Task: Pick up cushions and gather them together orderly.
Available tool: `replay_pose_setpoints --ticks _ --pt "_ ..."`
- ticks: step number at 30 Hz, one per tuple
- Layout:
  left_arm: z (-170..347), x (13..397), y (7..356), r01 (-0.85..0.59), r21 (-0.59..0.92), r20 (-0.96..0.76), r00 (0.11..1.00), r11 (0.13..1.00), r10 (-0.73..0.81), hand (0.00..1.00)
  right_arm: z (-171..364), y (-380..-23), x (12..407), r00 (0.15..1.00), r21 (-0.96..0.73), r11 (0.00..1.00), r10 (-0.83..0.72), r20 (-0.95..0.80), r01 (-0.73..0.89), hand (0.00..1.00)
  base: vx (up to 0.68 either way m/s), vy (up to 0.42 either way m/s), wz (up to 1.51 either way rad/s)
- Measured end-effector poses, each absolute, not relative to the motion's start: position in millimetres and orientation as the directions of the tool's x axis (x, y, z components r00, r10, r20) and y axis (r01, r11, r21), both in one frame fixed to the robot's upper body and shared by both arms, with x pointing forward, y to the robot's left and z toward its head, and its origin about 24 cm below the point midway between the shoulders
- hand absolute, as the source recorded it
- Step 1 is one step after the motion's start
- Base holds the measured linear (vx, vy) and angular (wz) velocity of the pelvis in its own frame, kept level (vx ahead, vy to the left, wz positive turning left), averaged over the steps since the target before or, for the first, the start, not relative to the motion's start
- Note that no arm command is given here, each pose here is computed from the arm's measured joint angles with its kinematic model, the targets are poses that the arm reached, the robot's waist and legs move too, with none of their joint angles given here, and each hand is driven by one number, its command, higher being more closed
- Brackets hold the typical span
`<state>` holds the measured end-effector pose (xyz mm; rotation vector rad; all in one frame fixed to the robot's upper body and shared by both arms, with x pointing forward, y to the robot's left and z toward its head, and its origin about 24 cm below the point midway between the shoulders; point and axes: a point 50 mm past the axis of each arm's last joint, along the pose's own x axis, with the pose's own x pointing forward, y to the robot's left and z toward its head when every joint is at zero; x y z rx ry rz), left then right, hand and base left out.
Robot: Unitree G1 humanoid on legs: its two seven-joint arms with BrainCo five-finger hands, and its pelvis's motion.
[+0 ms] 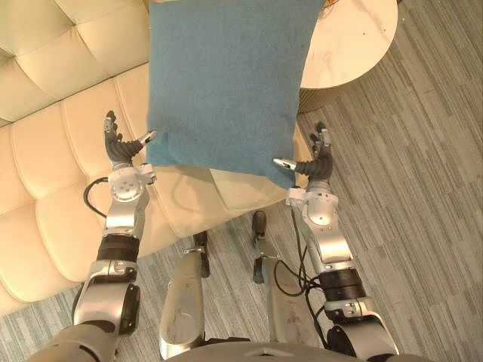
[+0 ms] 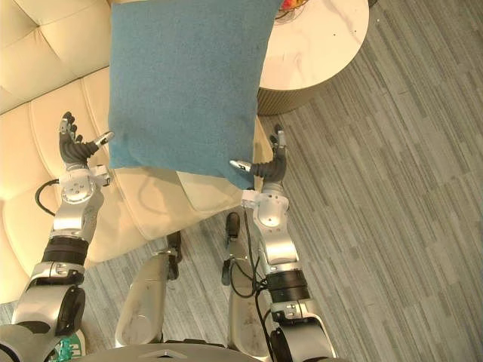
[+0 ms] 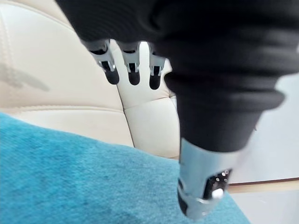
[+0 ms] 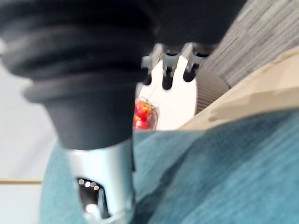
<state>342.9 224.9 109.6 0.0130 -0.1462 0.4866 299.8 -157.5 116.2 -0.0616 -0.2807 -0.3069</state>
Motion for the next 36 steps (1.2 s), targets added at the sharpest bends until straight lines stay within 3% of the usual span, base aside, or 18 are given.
replay_pose_setpoints --ticks 20,27,36 --pt "62.3 340.9 226.6 -0.467 0.016 -0.07 0.882 0.884 0.466 0.0 113.4 -163.6 284.3 0.897 0.027 0.938 -0.338 0.286 0.345 0.0 0.0 -0.03 0.0" --pt "71.0 352.4 222.1 -0.45 0.013 -0.071 0.89 0.893 0.45 0.0 127.0 -156.9 292.6 0.892 0.038 0.946 -0.315 0.325 0.321 0.0 0.0 -0.046 0.0" --pt "119.2 379.4 200.1 -0.366 0.047 0.058 0.93 0.93 0.363 0.0 165.2 -132.1 322.0 0.884 0.022 0.97 -0.229 0.407 0.241 0.0 0.0 -0.049 0.08"
